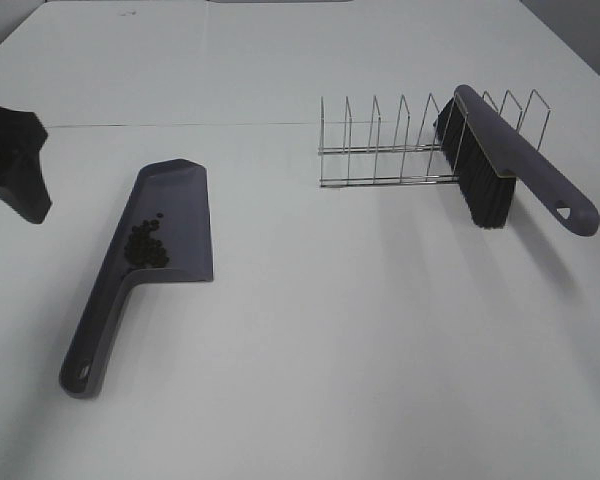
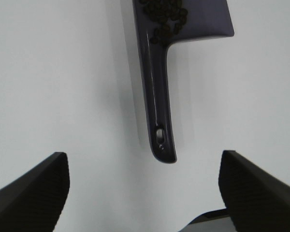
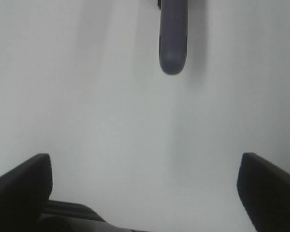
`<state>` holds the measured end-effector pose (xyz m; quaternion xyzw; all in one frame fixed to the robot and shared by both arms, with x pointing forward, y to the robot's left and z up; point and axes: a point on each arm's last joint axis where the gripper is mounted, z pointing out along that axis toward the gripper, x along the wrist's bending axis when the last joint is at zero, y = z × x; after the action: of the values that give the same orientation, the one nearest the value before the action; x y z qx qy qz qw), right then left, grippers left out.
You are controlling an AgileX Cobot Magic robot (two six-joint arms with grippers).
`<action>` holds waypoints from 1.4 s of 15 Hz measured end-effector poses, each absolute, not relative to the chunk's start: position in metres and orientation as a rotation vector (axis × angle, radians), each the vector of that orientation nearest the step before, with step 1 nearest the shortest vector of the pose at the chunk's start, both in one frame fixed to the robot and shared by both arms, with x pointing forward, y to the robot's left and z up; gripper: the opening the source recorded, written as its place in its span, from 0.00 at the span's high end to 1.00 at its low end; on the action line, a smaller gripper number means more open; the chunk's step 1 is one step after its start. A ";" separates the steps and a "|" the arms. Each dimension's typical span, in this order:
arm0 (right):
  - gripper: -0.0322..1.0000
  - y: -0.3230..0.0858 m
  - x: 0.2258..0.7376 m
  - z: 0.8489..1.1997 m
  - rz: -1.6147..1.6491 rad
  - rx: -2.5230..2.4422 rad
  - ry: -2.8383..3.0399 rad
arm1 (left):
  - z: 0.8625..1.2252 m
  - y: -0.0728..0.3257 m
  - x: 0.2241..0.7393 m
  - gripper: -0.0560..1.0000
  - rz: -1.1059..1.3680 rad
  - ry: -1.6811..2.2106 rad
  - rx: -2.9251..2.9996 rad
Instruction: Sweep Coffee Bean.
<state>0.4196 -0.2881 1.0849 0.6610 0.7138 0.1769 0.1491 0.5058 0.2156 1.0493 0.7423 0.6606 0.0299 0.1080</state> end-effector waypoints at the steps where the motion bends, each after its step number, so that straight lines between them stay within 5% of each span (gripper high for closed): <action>1: 0.06 -0.289 0.401 1.078 0.517 1.897 2.046 | 1.052 0.220 0.490 0.22 0.095 1.939 2.177; 10: 0.06 -0.291 0.291 1.030 0.668 1.810 1.964 | 1.015 0.263 0.358 0.22 0.184 1.906 2.158; 21: 0.06 -0.292 0.243 1.037 0.928 1.594 1.752 | 1.064 0.286 0.290 0.22 0.631 1.475 1.692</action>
<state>0.2433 -0.2915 1.0367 0.5988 0.6583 0.3487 0.2942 0.2905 0.2860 1.0641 0.6671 0.5814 0.2486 0.3939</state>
